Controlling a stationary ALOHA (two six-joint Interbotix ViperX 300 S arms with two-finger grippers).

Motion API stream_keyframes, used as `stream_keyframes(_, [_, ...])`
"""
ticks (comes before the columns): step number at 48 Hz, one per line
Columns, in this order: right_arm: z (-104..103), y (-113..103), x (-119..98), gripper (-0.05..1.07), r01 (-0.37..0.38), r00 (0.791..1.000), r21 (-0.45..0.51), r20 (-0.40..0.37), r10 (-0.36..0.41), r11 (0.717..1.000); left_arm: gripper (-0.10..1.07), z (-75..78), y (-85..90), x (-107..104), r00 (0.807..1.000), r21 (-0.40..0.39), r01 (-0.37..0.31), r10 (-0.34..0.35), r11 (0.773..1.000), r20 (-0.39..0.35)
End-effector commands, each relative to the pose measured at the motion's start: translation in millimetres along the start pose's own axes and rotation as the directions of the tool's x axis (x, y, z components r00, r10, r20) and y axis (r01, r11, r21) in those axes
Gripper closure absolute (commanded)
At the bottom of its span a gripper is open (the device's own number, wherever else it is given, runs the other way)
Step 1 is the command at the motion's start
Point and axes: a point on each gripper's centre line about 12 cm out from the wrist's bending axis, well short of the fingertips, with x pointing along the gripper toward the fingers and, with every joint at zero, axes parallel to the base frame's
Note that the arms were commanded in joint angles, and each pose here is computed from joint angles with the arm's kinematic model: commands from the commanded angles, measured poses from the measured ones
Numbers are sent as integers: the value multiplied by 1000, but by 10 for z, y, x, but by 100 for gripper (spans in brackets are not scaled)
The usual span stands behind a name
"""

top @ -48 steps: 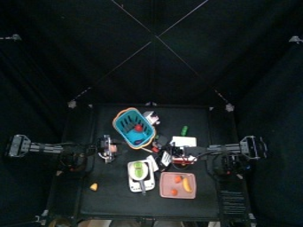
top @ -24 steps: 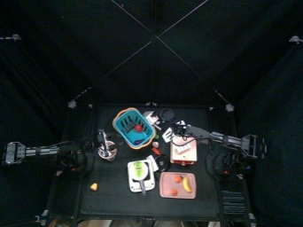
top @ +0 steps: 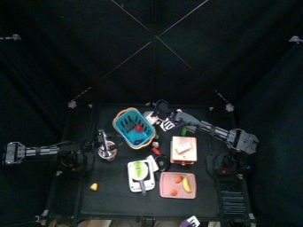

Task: Put pairing knife back in holder

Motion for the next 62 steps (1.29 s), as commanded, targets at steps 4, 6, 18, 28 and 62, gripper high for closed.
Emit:
stream_keyframes(4, [163, -88, -61, 59, -7, 1000, -3, 23, 7, 1000, 15, 32, -1, 8, 1000, 3, 0, -1, 1000, 9])
stream_keyframes(6, [177, -100, -52, 59, -3, 1000, -2, 22, 3, 1000, 15, 35, 4, 6, 1000, 1, -2, 2, 1000, 11])
stream_keyframes(18, [199, -108, -36, 59, -7, 1000, 5, 20, 7, 1000, 15, 16, 2, 2, 1000, 1, -1, 1, 1000, 6])
stream_keyframes(28, [197, -75, -66, 59, -20, 1000, 2, 24, 20, 1000, 15, 16, 2, 2, 1000, 1, -1, 1, 1000, 6])
stream_keyframes(62, [217, 16, -39, 60, -47, 999, -1, 12, 47, 999, 15, -29, 11, -6, 1000, 1, -6, 6, 1000, -5])
